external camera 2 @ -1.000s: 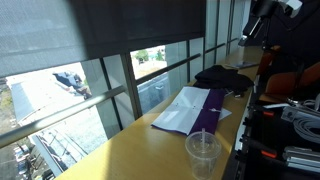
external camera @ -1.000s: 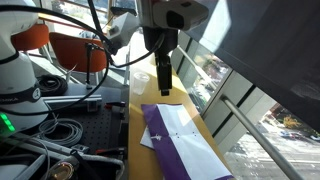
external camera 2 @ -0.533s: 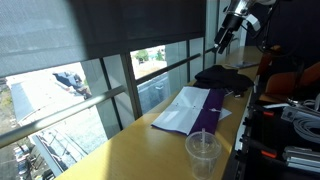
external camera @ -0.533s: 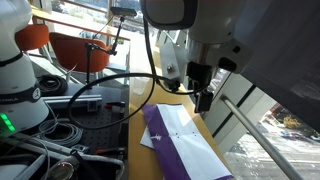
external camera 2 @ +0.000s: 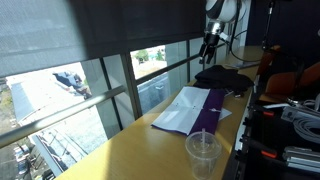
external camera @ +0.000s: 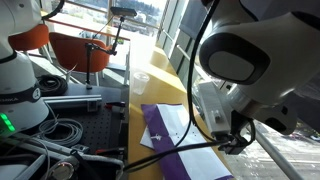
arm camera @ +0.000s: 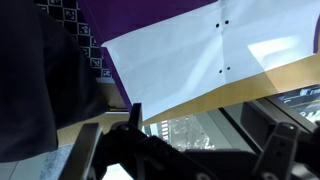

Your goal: Close the folder

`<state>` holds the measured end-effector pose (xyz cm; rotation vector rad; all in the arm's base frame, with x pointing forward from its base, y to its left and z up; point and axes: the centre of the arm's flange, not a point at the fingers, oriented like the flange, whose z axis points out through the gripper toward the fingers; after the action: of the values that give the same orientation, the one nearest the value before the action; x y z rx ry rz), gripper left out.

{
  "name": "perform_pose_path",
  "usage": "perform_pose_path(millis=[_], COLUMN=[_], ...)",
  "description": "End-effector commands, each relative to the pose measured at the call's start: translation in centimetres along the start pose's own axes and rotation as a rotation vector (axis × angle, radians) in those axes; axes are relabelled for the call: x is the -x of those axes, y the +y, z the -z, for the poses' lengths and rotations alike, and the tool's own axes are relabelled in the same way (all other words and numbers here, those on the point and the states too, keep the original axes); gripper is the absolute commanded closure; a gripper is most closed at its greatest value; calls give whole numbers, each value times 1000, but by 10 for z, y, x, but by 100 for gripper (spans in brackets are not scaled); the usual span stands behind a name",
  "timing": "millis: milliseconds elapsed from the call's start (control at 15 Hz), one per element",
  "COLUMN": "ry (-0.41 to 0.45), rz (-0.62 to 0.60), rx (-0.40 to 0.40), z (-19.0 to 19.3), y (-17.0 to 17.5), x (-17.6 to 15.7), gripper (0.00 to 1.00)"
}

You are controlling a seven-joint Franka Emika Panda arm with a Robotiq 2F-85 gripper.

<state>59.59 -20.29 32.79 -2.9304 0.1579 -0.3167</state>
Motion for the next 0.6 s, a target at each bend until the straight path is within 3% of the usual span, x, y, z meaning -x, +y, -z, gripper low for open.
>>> perform_pose_path(millis=[0, 200, 533], ry=[-25, -33, -110], rz=[53, 100, 114], rx=[-39, -86, -50], z=[-22, -44, -96], y=[47, 57, 58], x=[-71, -83, -93], gripper=[0, 0, 0])
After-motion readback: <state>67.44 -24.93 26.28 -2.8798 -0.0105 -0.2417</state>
